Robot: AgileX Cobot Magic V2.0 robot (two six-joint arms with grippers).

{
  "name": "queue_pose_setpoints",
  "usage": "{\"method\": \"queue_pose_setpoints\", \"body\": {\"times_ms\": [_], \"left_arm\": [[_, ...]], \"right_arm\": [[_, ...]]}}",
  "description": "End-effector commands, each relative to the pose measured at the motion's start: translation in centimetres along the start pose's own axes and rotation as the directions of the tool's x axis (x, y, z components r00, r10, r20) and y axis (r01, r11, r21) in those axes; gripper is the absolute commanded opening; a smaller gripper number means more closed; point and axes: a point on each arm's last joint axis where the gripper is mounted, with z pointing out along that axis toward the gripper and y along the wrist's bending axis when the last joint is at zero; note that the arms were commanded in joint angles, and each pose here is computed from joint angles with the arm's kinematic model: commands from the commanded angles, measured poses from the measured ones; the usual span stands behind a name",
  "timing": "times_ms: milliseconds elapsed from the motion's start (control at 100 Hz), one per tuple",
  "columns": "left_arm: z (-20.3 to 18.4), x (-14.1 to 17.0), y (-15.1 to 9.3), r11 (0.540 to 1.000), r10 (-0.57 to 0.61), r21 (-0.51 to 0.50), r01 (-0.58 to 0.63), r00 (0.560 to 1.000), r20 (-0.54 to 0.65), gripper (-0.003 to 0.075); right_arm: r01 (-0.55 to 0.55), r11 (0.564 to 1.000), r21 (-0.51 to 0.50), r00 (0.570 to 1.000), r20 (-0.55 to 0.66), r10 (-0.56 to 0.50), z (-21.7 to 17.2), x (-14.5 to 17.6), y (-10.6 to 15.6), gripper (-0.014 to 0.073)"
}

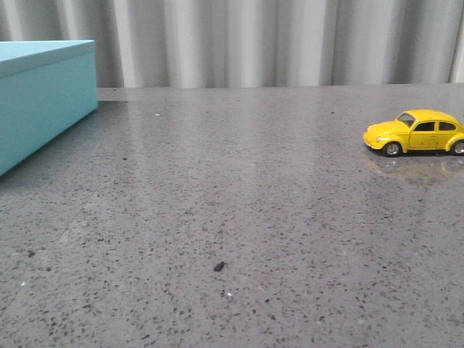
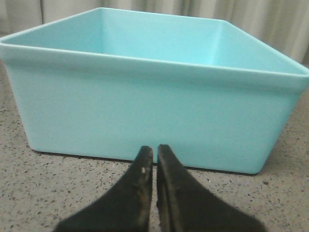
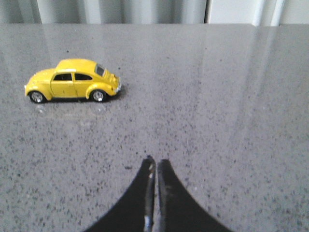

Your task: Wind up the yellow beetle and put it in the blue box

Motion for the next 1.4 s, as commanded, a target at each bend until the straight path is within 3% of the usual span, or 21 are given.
{"method": "queue_pose_setpoints", "body": {"times_ms": [0, 210, 380, 740, 930, 1080, 1200, 1390], "left_arm": [[-0.1, -0.1, -0.1, 0.999, -0.006, 0.032, 0.003, 0.995, 0.098, -0.0021], [-0.1, -0.3, -0.2, 0.999, 0.016, 0.032, -0.020, 0.993, 0.114, -0.0021], [-0.3, -1.3, -0.4, 0.998, -0.026, 0.066, 0.012, 0.974, 0.224, -0.0021], [-0.8, -2.9, -0.7, 0.998, 0.007, 0.062, -0.024, 0.966, 0.258, -0.0021], [-1.5, -6.1, -1.2, 0.996, 0.040, 0.058, -0.061, 0.948, 0.317, -0.0021], [-1.8, -8.4, -1.5, 0.996, 0.037, 0.061, -0.062, 0.938, 0.344, -0.0021], [-2.0, -9.7, -1.7, 0.996, 0.036, 0.062, -0.063, 0.933, 0.358, -0.0021], [-1.8, -10.6, -1.9, 0.996, 0.037, 0.062, -0.062, 0.934, 0.354, -0.0021]], "right_arm": [[0.003, 1.000, 0.006, 0.991, 0.137, -0.004, 0.0, -0.7, 0.0, -0.0041], [0.003, 1.000, 0.006, 0.993, 0.120, -0.004, 0.0, -0.5, 0.0, -0.0041], [0.003, 1.000, 0.006, 0.993, 0.120, -0.004, 0.0, -0.5, 0.0, -0.0041], [0.001, 1.000, 0.003, 0.997, 0.072, -0.001, 0.5, -1.6, -0.1, -0.0041], [-0.085, 0.996, -0.010, 0.996, -0.012, 0.085, 1.6, -4.6, -0.1, -0.0041], [-0.085, 0.996, -0.011, 0.977, -0.197, 0.082, 2.9, -8.0, -0.2, -0.0041], [-0.091, 0.996, -0.010, 0.982, -0.168, 0.088, 4.2, -9.8, -0.3, -0.0041], [-0.102, 0.994, -0.050, 0.970, -0.227, 0.088, 5.3, -11.5, 0.2, -0.0041]]}}
